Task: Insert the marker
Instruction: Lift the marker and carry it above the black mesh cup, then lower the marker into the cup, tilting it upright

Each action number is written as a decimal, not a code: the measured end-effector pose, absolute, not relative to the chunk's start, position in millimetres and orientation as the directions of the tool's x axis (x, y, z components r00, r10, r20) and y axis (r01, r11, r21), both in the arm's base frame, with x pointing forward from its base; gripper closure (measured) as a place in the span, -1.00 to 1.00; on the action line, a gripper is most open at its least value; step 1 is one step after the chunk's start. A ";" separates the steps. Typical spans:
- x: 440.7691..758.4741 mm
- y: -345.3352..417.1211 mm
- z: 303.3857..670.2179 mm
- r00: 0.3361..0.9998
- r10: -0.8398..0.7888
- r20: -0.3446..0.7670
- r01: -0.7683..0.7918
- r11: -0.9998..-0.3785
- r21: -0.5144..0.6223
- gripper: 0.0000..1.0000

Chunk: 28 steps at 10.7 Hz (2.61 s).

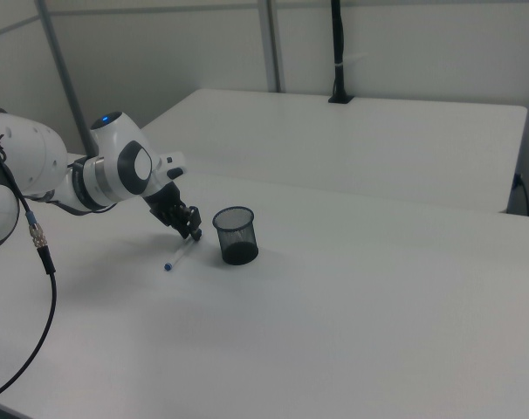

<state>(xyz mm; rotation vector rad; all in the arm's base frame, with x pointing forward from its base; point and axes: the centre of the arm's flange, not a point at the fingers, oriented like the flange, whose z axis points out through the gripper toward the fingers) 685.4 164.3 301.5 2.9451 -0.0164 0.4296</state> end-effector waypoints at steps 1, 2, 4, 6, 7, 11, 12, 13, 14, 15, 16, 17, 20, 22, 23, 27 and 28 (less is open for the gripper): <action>685.4 164.3 301.5 0.959 0.013 0.285 -0.035 -0.986 0.161 0.22; 685.4 164.3 301.5 0.958 0.012 0.285 -0.035 -0.986 0.161 0.38; 685.7 164.5 301.8 0.958 -0.002 0.288 -0.049 -0.986 0.157 0.67; 686.4 164.6 303.2 0.956 -0.016 0.293 -0.063 -0.986 0.152 0.67; 689.6 164.9 311.7 0.950 -0.028 0.311 -0.076 -0.987 0.144 0.67; 697.3 134.7 435.2 0.873 -0.101 0.477 -0.156 -0.985 0.077 0.67; 694.3 121.2 462.9 0.852 -0.121 0.509 -0.178 -0.982 0.064 0.67; 692.6 107.4 480.5 0.837 -0.139 0.529 -0.198 -0.979 0.056 0.67; 692.2 91.9 491.8 0.826 -0.158 0.542 -0.220 -0.974 0.051 0.67; 692.5 75.8 497.1 0.818 -0.178 0.547 -0.243 -0.969 0.049 0.67; 693.1 61.4 495.2 0.811 -0.192 0.552 -0.259 -0.965 0.045 0.67; 693.4 44.3 486.9 0.791 -0.203 0.578 -0.266 -0.964 0.025 0.67; 689.8 6.6 465.3 0.737 -0.215 0.641 -0.267 -0.964 -0.016 0.67; 684.6 -4.5 450.0 0.725 -0.188 0.662 -0.246 -0.969 -0.006 0.67; 681.8 -4.8 440.8 0.729 -0.169 0.664 -0.232 -0.973 0.006 0.67; 680.4 -0.6 422.3 0.746 -0.156 0.647 -0.217 -0.976 0.015 0.67; 681.4 0.8 419.1 0.743 -0.154 0.651 -0.211 -0.977 0.010 0.67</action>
